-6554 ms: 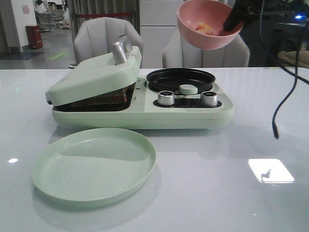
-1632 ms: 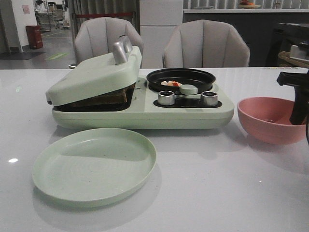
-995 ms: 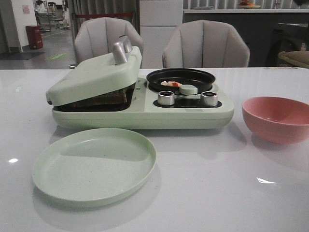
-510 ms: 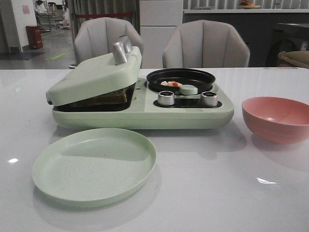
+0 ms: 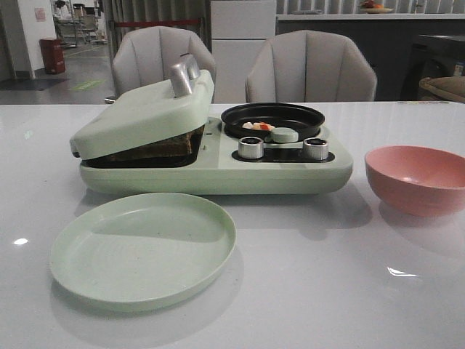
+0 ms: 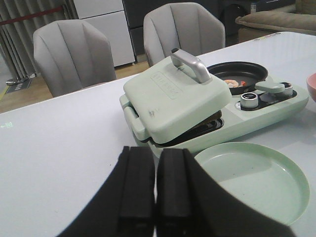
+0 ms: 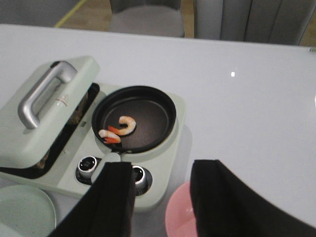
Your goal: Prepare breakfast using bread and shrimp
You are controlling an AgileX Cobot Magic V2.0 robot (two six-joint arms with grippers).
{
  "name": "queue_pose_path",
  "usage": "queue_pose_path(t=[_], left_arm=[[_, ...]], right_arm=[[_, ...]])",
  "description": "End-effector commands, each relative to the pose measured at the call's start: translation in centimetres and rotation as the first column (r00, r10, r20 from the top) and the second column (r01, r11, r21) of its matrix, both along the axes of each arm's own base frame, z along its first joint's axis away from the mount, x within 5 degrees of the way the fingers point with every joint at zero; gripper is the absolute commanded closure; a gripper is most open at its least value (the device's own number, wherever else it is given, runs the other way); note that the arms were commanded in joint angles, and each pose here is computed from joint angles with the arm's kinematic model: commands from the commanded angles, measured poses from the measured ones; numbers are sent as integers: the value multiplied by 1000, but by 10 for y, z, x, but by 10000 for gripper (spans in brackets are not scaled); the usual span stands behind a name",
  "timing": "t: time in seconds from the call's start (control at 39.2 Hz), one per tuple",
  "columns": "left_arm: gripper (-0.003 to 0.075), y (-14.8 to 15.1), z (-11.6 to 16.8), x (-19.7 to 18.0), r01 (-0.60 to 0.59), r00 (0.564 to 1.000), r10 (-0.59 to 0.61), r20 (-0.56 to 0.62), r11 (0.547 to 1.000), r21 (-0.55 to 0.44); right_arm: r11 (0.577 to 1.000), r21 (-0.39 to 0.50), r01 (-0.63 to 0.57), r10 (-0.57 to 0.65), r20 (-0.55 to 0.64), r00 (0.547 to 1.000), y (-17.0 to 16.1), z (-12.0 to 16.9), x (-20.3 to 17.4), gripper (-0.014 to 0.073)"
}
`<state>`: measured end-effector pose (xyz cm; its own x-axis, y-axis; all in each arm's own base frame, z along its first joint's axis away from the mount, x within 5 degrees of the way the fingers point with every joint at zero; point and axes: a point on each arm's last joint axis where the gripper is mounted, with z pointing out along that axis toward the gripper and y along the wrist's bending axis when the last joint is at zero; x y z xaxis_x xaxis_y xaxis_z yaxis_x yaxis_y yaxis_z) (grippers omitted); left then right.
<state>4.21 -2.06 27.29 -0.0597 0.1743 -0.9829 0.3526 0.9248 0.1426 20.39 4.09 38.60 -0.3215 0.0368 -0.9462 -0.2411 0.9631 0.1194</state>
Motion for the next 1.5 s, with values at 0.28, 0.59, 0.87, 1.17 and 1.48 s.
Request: queue_pose_path(t=[0.28, 0.59, 0.87, 1.17, 1.48], left_arm=[[606, 1, 15, 0, -9, 997, 13, 81, 999, -44], [606, 1, 15, 0, -9, 997, 13, 81, 999, -44], [606, 1, 15, 0, -9, 997, 13, 81, 999, -44], [606, 1, 15, 0, -9, 997, 13, 81, 999, -44], [606, 1, 15, 0, -9, 997, 13, 81, 999, -44]], right_arm=[[995, 46, -84, 65, 326, 943, 4, -28, -80, 200], [992, 29, -119, 94, 446, 890, -12, -66, -133, 200], [992, 48, -118, 83, 469, 879, -18, -91, -146, 203], [993, 41, -114, 84, 447, 891, -17, -102, -144, 455], [993, 41, -114, 84, 447, 891, -17, -102, -144, 455]])
